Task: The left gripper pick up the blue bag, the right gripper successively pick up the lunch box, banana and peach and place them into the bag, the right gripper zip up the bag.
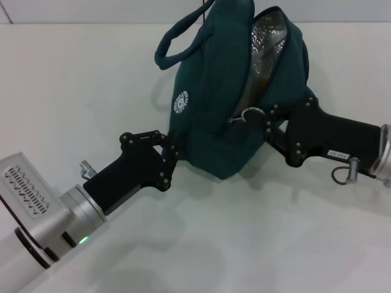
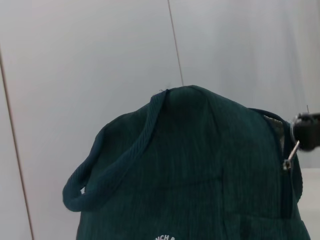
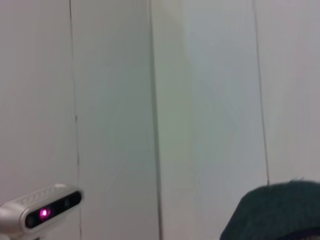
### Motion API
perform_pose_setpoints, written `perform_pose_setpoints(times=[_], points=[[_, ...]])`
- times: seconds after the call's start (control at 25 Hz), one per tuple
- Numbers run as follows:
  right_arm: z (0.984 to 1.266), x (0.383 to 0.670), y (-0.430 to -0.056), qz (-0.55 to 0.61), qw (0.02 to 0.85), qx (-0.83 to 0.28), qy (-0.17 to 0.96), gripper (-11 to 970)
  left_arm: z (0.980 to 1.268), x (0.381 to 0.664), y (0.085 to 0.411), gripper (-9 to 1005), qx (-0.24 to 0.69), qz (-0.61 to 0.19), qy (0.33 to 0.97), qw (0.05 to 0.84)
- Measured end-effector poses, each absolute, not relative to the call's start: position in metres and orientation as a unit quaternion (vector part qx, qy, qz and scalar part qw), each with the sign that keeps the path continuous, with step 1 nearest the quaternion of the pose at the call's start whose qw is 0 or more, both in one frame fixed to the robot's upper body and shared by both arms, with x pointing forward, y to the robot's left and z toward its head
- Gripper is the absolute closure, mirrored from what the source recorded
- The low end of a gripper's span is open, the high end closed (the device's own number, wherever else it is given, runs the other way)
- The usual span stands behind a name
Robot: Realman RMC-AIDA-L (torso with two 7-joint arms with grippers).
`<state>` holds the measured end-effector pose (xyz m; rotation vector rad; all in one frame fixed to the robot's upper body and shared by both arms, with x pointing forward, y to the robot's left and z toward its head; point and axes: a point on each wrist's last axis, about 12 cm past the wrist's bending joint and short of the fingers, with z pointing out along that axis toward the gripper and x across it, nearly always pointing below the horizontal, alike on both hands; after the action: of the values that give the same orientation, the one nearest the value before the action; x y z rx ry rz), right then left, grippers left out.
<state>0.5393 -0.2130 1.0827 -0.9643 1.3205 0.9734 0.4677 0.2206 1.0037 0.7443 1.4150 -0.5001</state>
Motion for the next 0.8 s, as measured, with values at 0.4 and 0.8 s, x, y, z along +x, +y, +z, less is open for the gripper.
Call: perform_pose_setpoints(times=[0.4, 0.8], points=[[1.091, 0.546, -0.216, 0.386, 0.635, -0.389, 0.544, 942, 1.003, 0.470, 0.219, 942, 0.340, -0.222, 0.628, 0.664], [1.104, 0.553, -0.224, 0.335, 0.718, -0.341, 0.506, 942, 1.002, 0.470, 0.216, 937, 0.357, -0.222, 0.625, 0.658]])
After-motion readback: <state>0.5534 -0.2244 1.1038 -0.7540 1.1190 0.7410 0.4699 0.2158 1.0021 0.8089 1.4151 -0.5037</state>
